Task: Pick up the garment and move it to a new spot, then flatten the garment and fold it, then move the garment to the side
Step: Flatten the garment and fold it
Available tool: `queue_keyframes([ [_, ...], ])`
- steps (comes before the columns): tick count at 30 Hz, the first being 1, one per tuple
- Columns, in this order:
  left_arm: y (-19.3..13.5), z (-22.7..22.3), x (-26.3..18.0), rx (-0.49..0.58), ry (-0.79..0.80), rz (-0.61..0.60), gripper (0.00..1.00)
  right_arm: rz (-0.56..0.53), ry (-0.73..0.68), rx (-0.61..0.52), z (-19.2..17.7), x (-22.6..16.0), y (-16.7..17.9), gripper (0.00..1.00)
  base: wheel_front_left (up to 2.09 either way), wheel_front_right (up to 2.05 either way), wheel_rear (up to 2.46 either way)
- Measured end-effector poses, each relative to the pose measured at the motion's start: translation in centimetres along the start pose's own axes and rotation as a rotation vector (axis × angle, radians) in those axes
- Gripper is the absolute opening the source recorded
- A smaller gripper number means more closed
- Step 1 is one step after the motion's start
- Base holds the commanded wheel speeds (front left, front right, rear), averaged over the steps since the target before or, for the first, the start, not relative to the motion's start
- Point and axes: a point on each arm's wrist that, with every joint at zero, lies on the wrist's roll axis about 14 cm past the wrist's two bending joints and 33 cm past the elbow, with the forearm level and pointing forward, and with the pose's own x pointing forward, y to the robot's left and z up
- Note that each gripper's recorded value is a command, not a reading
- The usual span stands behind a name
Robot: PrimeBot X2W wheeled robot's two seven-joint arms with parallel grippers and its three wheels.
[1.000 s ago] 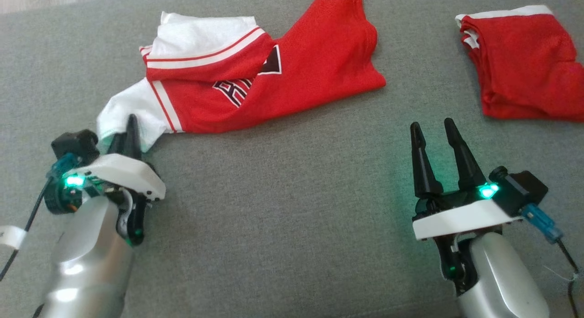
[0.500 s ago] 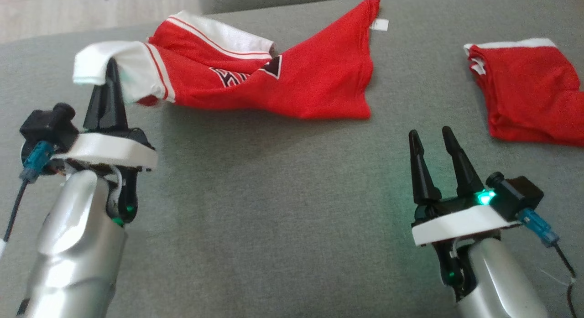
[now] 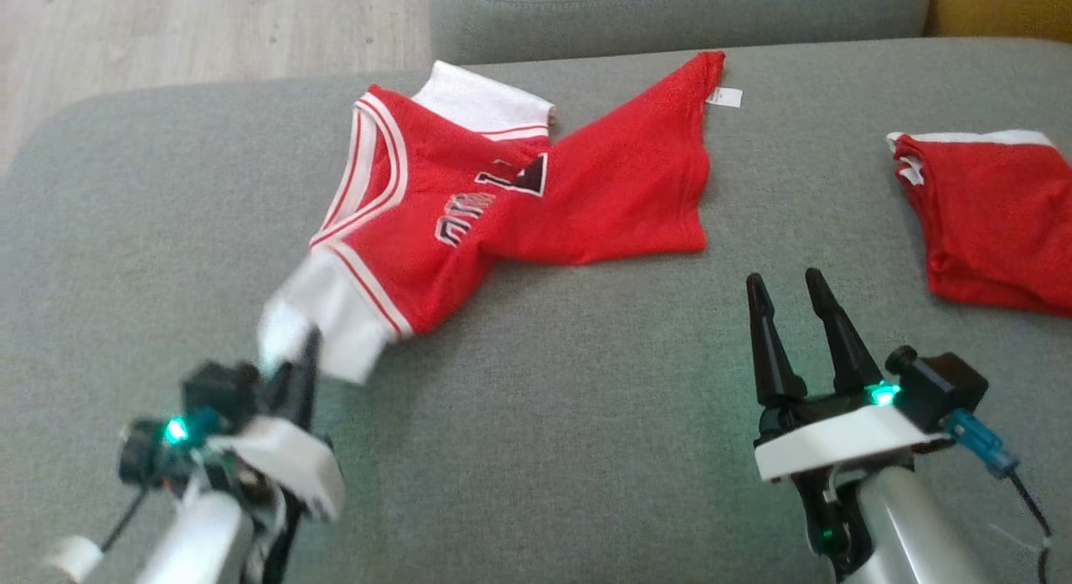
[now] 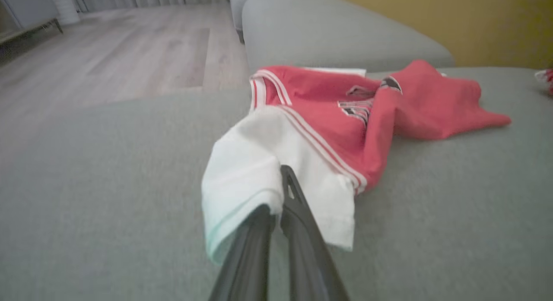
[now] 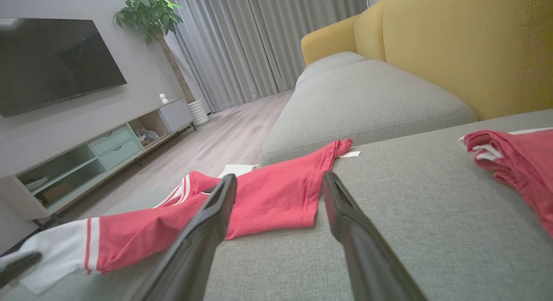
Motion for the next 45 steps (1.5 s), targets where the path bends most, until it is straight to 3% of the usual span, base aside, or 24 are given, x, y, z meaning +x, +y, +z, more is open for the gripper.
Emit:
queue_keyframes([
  [8,-2.6,-6.1,-3.9,0.0,0.283,-0.071,0.0,0.018,0.01,0.002,-0.3,-0.2,0.7,1.0,0.0,0.0,0.0],
  [9,-2.4,-5.7,-3.8,0.003,0.271,-0.059,0.35,0.019,0.011,0.002,-0.4,-0.1,0.7,1.0,0.0,0.0,0.0],
  [10,-2.1,-5.0,-3.7,0.007,0.245,-0.043,1.0,0.02,0.012,0.003,-0.4,-0.1,0.8,1.0,0.0,0.0,0.0],
  [27,-0.6,6.8,-0.7,-0.089,-0.305,0.083,1.0,-0.027,0.017,0.004,-0.6,-0.2,-0.9,1.0,0.0,0.0,0.0],
  [35,-0.3,5.2,0.2,-0.113,-0.294,0.098,1.0,-0.064,0.049,-0.035,-1.5,1.6,-2.8,1.0,0.0,0.0,0.0],
  [45,0.3,3.6,0.4,-0.133,-0.254,0.119,1.0,-0.084,0.324,-0.056,-6.6,5.7,-4.1,1.0,0.0,0.0,0.0],
])
